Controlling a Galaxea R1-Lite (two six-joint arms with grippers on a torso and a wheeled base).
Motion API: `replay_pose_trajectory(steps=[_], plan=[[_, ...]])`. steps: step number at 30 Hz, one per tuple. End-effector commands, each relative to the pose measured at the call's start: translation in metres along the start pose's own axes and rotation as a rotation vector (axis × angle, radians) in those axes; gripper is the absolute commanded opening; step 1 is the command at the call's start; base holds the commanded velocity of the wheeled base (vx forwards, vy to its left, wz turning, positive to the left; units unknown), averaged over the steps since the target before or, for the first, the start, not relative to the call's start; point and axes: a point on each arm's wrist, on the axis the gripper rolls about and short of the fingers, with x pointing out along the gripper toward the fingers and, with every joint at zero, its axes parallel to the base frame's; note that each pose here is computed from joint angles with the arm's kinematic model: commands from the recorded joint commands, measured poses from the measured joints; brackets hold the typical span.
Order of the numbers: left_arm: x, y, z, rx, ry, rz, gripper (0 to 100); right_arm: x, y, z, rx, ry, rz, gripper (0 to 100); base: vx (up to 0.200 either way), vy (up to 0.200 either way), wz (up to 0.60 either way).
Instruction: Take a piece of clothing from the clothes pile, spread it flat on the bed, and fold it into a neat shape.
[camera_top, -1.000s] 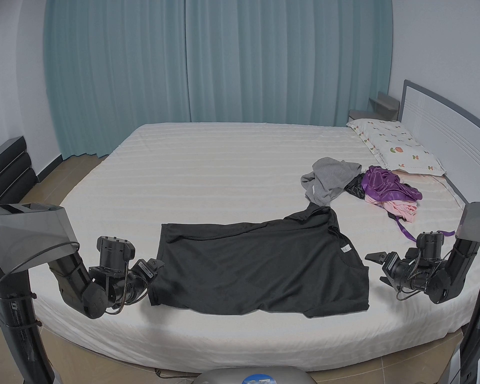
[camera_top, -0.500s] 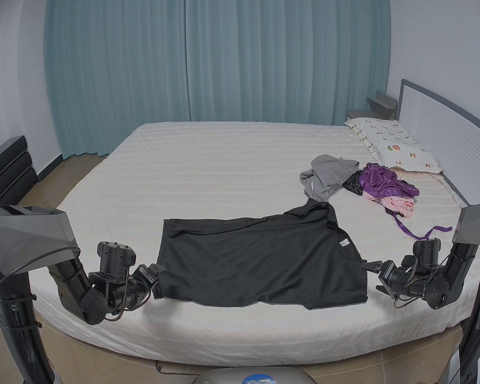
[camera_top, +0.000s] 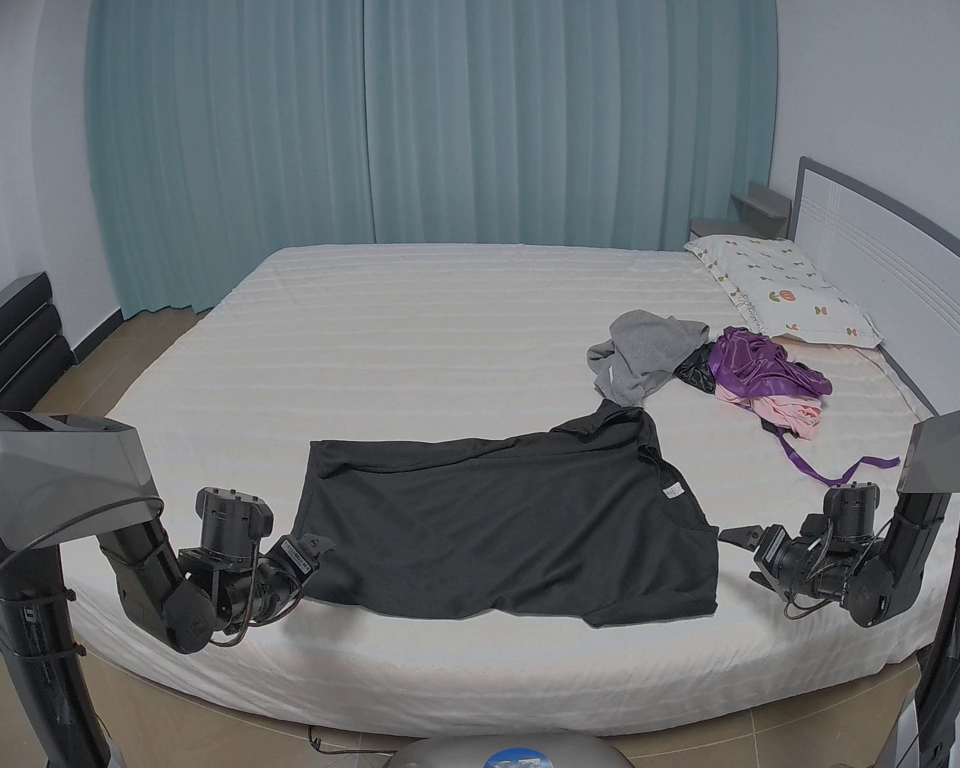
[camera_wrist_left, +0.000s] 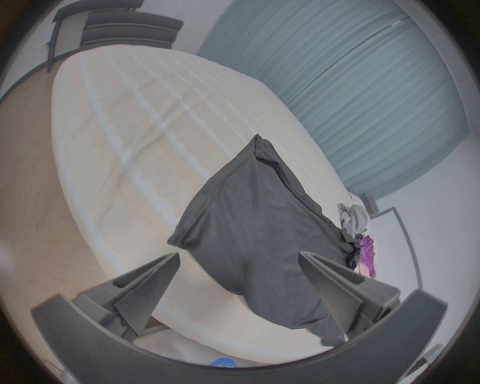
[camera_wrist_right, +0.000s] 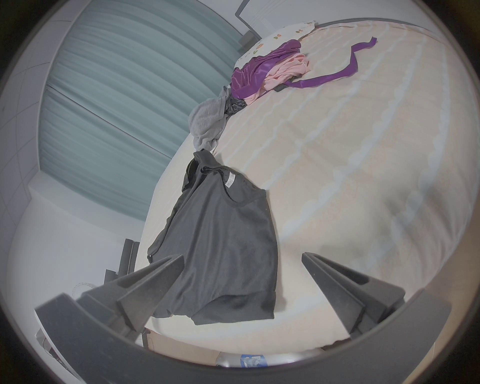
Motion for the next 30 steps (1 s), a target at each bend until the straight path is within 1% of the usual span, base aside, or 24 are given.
replay_pose_trajectory(steps=[1,3,8,10,11,13,16,19,21,26,30], plan=[[-0.002,0.011,0.002,0.054,0.010,0.030,100,0.002,-0.003,-0.007,-0.003,0.014,-0.004,100,0.000,0.000,0.00],[-0.003,0.018,0.007,0.120,0.025,0.015,100,0.002,-0.002,-0.008,-0.009,0.020,-0.002,100,0.000,0.000,0.00],[-0.003,0.030,0.013,0.202,0.064,-0.070,100,0.002,-0.001,-0.010,-0.012,0.025,0.000,100,0.000,0.000,0.00],[-0.002,0.032,0.014,0.218,0.070,-0.079,100,0.003,0.000,-0.011,-0.016,0.031,0.002,100,0.000,0.000,0.00],[0.001,0.034,0.013,0.258,0.084,-0.082,100,0.004,-0.001,-0.012,-0.015,0.036,-0.001,100,0.000,0.000,0.00],[0.005,0.039,0.011,0.307,0.098,-0.074,100,0.005,-0.001,-0.014,-0.016,0.041,-0.002,100,0.000,0.000,0.00],[0.011,0.045,0.012,0.352,0.109,-0.067,100,0.005,0.000,-0.015,-0.020,0.045,0.001,100,0.000,0.000,0.00],[0.013,0.047,0.013,0.381,0.126,-0.089,100,0.005,0.000,-0.015,-0.019,0.046,0.000,100,0.000,0.000,0.00],[0.014,0.047,0.013,0.423,0.146,-0.115,100,0.005,0.000,-0.015,-0.020,0.047,0.001,100,0.000,0.000,0.00],[0.021,0.047,0.014,0.505,0.141,-0.126,100,0.006,0.001,-0.015,-0.022,0.047,0.002,100,0.000,0.000,0.00],[0.030,0.046,0.016,0.530,0.134,-0.128,100,0.006,0.002,-0.016,-0.024,0.050,0.004,100,0.000,0.000,0.00]])
